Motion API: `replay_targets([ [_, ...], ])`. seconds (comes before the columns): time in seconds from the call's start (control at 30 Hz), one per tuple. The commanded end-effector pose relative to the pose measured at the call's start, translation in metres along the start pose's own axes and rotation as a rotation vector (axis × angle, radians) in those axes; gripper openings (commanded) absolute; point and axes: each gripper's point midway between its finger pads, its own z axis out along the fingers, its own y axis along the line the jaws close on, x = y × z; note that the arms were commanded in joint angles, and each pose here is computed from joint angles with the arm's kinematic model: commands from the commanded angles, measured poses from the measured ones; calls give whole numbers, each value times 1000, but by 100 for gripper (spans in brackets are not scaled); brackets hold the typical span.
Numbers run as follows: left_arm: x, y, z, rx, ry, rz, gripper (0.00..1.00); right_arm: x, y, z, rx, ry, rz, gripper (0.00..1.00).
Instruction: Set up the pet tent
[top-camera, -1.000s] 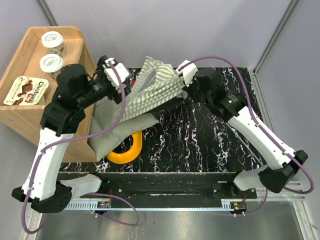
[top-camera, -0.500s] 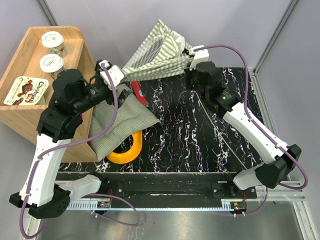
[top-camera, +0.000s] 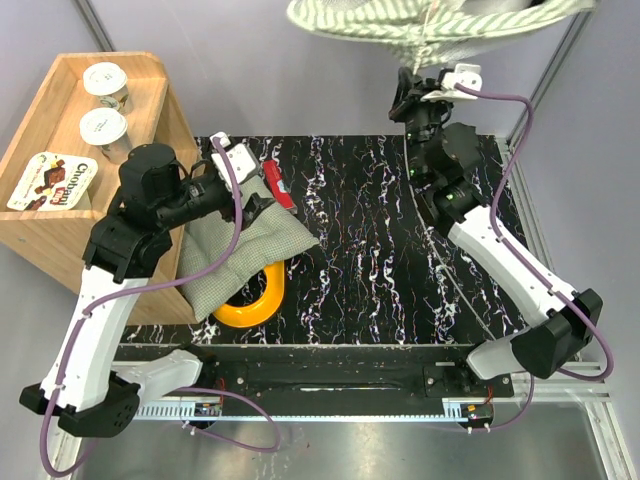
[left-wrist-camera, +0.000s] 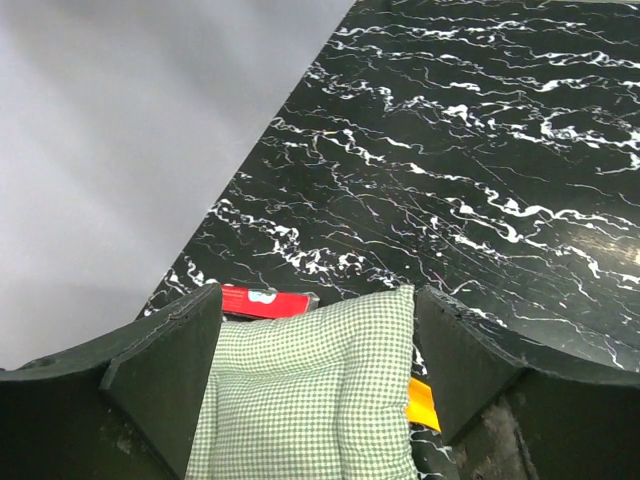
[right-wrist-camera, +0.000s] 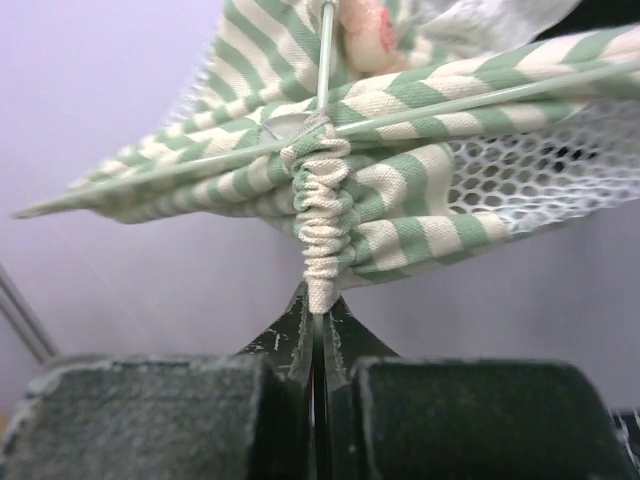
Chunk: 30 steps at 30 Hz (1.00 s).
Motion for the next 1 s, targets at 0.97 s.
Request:
replay_targets([
  [0.97, 41, -67, 68, 310, -104, -96, 99, -164, 47, -27, -288, -408, 471, 0],
])
